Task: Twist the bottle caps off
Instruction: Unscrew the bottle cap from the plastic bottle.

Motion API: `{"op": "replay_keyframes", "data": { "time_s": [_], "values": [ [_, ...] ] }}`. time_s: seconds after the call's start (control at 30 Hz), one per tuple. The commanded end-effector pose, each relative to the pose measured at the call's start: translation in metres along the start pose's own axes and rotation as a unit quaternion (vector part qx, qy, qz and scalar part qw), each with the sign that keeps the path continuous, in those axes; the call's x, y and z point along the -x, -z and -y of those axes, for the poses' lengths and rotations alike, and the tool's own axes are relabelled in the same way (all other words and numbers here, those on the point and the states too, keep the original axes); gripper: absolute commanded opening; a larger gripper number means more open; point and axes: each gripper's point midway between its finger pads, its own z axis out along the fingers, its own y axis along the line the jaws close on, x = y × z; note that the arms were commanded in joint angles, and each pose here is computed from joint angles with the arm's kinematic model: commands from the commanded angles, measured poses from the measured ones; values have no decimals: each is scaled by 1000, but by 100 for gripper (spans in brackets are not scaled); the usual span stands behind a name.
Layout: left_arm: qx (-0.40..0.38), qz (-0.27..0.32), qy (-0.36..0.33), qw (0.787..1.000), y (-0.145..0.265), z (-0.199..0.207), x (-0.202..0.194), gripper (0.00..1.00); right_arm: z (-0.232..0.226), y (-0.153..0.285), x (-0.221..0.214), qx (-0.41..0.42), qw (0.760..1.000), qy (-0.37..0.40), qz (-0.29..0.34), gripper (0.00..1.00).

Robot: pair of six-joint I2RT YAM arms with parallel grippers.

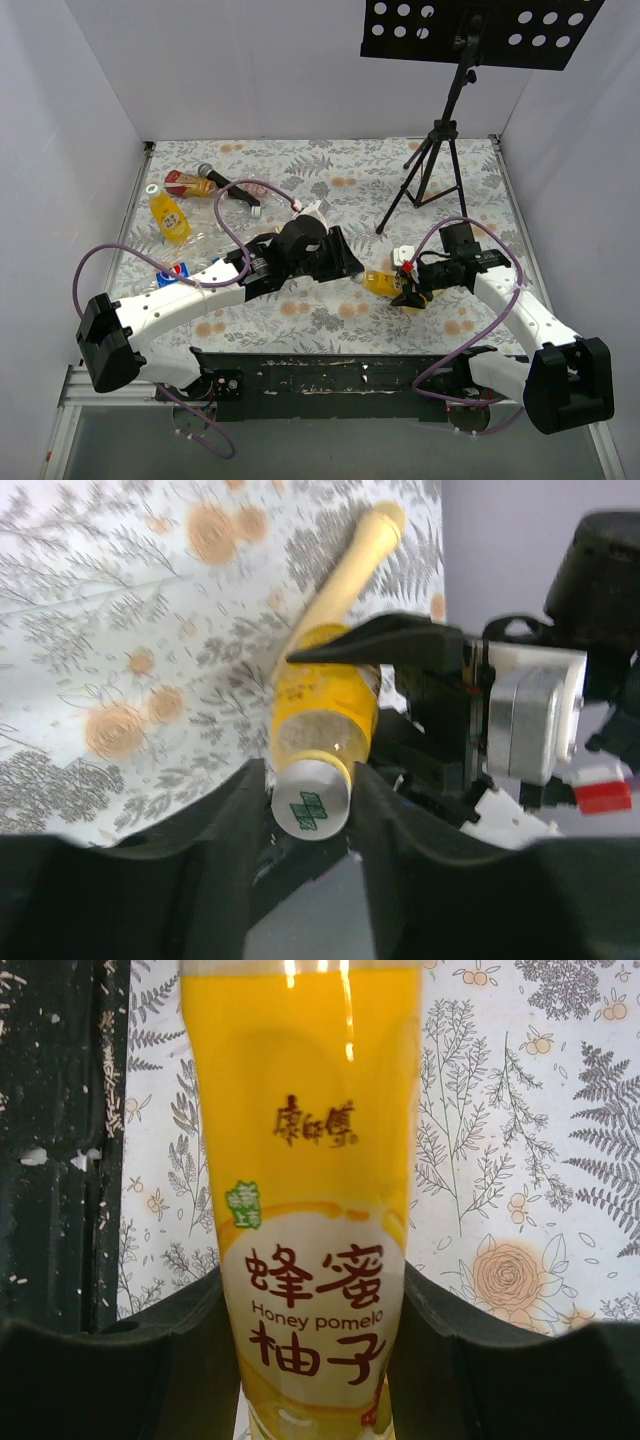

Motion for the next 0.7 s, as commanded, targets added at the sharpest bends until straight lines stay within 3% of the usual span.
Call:
{"op": "replay_keyframes", "data": {
  "time_s": [0.0, 0.07, 0.2, 0.3, 0.4, 0.5, 0.57, 0.67],
  "values": [
    [11, 98, 41, 994, 18, 15, 51, 54, 4, 3, 13, -2, 1000, 9, 18, 1],
    [18, 123, 31, 992, 25, 12, 60, 68, 6, 4, 13, -4, 1000, 5, 21, 1],
    [8, 161, -13, 987, 49, 9, 73, 84, 8, 6, 16, -7, 1000, -1, 30, 1],
    [-63, 169, -152, 972, 66, 21, 69, 98, 9, 8, 16, -8, 999, -8, 34, 1],
    [-173, 147, -358, 905, 81, 32, 37, 98, 9, 9, 17, -6, 999, -13, 38, 1],
    [-218, 124, -496, 831, 78, 22, 10, 98, 10, 10, 19, -6, 999, -21, 42, 1],
    [-232, 105, -550, 795, 70, 15, -2, 98, 13, 11, 21, -9, 998, -38, 47, 1],
    [-234, 88, -599, 761, 54, 8, -9, 98, 18, 11, 22, -12, 997, -65, 51, 1]
  ]
}}
